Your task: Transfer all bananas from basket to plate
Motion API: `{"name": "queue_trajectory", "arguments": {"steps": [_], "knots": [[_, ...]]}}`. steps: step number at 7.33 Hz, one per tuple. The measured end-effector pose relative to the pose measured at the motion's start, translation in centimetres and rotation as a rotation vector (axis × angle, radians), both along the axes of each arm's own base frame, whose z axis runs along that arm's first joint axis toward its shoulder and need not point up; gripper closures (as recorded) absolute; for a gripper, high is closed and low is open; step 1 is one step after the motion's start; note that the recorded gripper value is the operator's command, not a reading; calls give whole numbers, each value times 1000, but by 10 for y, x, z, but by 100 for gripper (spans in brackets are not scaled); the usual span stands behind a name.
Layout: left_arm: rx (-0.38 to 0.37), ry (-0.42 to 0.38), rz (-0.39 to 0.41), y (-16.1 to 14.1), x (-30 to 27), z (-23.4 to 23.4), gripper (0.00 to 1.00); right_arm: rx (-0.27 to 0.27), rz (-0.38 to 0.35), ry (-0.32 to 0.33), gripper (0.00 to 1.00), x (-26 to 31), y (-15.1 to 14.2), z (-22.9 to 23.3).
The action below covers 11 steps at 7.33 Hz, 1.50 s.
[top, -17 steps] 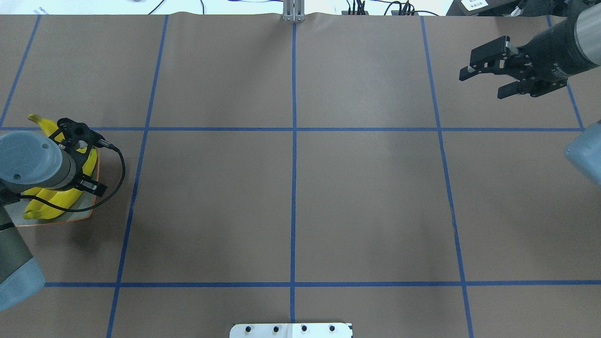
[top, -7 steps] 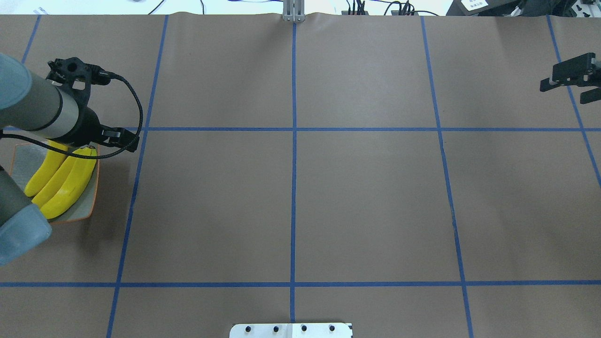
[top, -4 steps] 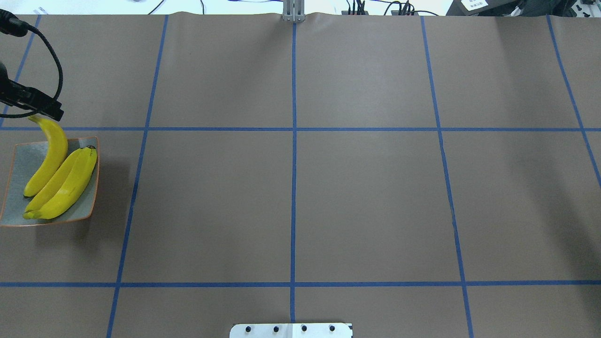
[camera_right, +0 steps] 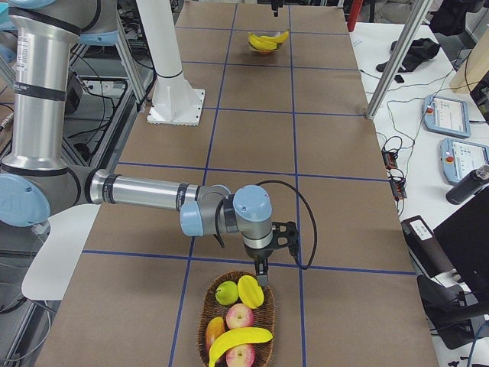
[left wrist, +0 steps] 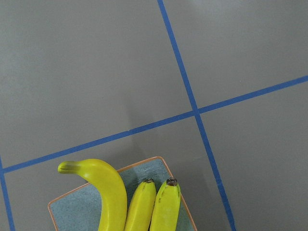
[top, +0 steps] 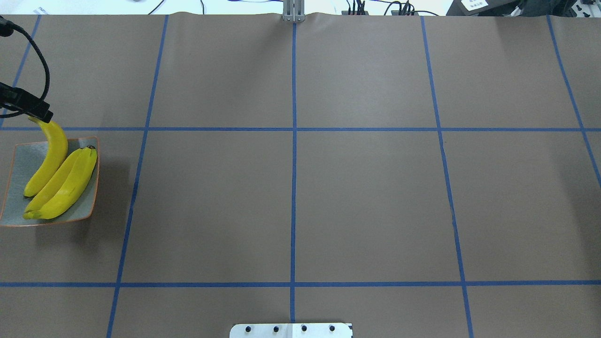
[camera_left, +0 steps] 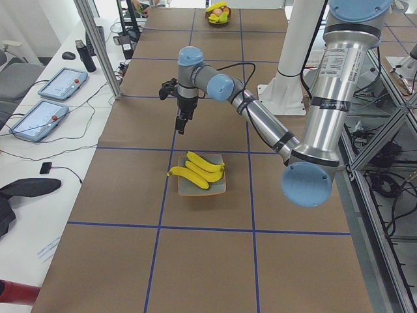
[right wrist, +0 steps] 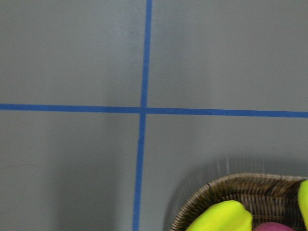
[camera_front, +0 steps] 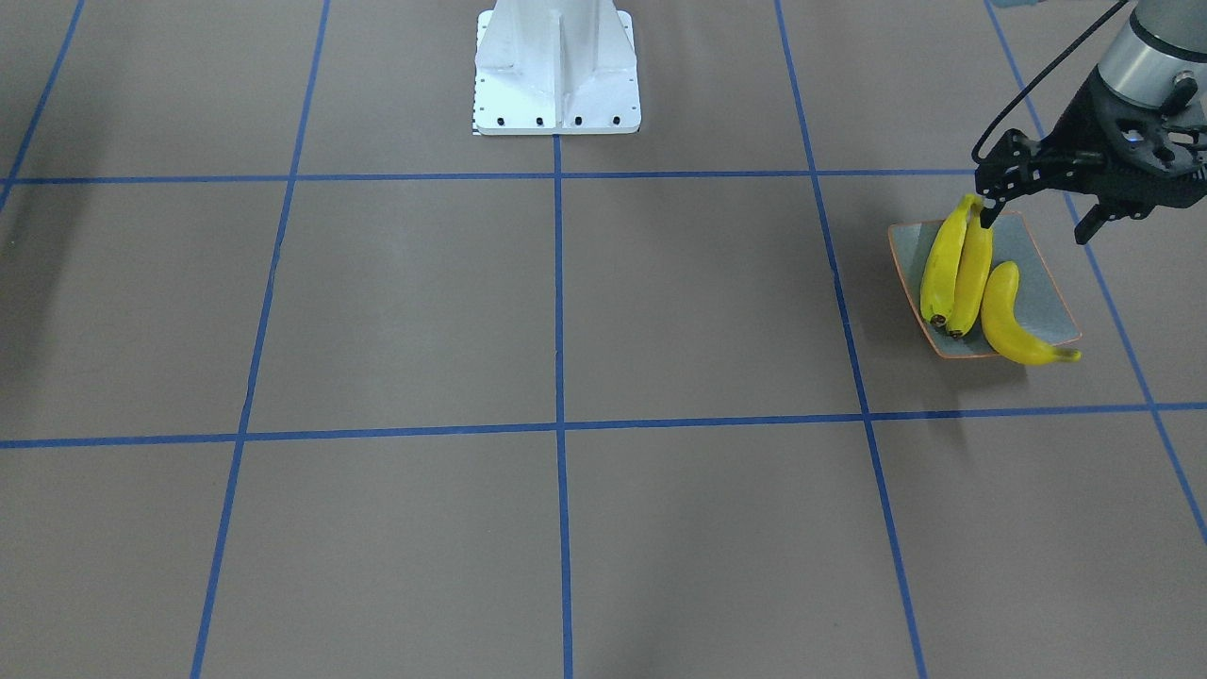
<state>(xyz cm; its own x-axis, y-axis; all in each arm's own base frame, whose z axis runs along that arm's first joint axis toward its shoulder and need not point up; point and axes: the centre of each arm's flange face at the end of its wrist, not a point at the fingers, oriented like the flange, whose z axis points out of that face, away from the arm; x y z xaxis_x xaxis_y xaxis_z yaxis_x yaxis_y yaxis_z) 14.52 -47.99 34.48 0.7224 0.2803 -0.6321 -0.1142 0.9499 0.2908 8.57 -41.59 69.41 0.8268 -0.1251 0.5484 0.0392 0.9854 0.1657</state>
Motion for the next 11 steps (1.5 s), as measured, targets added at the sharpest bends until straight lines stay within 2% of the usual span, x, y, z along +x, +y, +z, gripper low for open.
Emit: {"name": "queue_trajectory", "arguments": {"steps": [2,4,7,11], "knots": [[-23,17,6,4,-4,7,1,12,-170,102,0,8,31,51],[-28,21,7,4,-5,9,1,-6,-292,139,0,13,45,98],[-31,23,4,4,-4,8,1,-30,-354,193,2,19,52,123],[-26,25,4,5,-4,5,1,-63,-353,223,3,23,27,141]]}}
